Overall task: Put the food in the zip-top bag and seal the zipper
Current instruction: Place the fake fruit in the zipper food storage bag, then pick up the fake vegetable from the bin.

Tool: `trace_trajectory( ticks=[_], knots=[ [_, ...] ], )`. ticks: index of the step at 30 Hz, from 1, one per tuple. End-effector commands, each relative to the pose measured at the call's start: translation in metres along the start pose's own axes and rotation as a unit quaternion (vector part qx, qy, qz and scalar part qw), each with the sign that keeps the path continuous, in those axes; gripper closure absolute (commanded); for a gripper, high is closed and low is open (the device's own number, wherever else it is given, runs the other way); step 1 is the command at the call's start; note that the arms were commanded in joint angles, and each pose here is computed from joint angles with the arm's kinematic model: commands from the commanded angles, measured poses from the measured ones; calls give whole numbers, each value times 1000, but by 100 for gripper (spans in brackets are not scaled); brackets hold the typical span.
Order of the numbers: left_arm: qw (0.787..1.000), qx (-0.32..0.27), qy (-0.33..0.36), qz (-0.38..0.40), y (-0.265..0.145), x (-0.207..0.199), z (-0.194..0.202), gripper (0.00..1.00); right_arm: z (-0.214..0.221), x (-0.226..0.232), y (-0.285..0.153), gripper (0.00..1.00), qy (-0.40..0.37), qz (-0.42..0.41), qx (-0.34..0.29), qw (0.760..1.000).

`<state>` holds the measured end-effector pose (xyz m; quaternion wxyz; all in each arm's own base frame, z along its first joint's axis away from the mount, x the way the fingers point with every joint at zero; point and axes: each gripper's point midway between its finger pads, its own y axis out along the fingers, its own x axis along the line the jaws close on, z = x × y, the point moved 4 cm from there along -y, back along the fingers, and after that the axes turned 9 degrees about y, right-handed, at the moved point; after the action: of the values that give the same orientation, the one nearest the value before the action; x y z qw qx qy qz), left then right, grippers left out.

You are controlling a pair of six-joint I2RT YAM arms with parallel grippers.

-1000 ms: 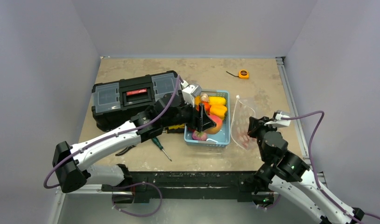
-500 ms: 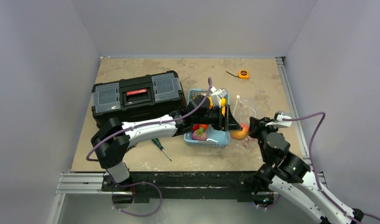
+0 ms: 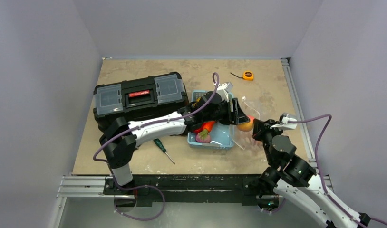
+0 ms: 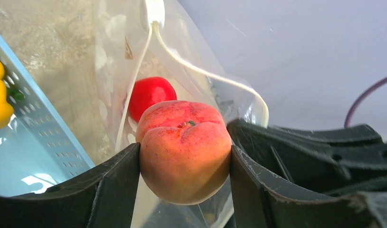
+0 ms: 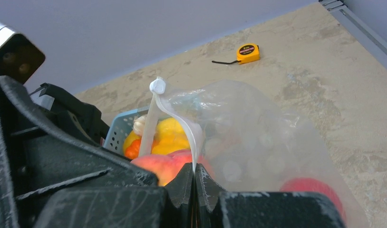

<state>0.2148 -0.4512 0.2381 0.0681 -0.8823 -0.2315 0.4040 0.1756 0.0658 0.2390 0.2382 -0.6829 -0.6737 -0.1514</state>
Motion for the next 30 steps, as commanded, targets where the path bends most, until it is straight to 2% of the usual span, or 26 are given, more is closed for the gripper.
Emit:
trace_trajectory(
  ticks=[1,4,8,11,13,21,30],
  knots=[
    [999,-40,19,-20,15,-5,-26,49,-2,7,1,100,7,-17,-4,1000],
    [998,-53,30,-28,26,-3,-38,33,-2,7,1,100,7,-18,-4,1000],
    [997,-59,44,-38,25,-3,-46,24,-3,7,0,100,8,-17,-5,1000],
    [996,-60,49,-50,18,-1,-47,11,-2,7,1,100,7,-18,-5,1000],
    [996,-56,48,-53,14,0,-48,8,-2,7,1,100,6,-17,-5,1000],
    [994,-57,79,-48,-24,-6,-46,6,-1,7,1,100,4,-16,-3,1000],
    [988,-50,128,-75,-104,2,-28,6,-3,4,5,100,2,11,-8,1000]
  ],
)
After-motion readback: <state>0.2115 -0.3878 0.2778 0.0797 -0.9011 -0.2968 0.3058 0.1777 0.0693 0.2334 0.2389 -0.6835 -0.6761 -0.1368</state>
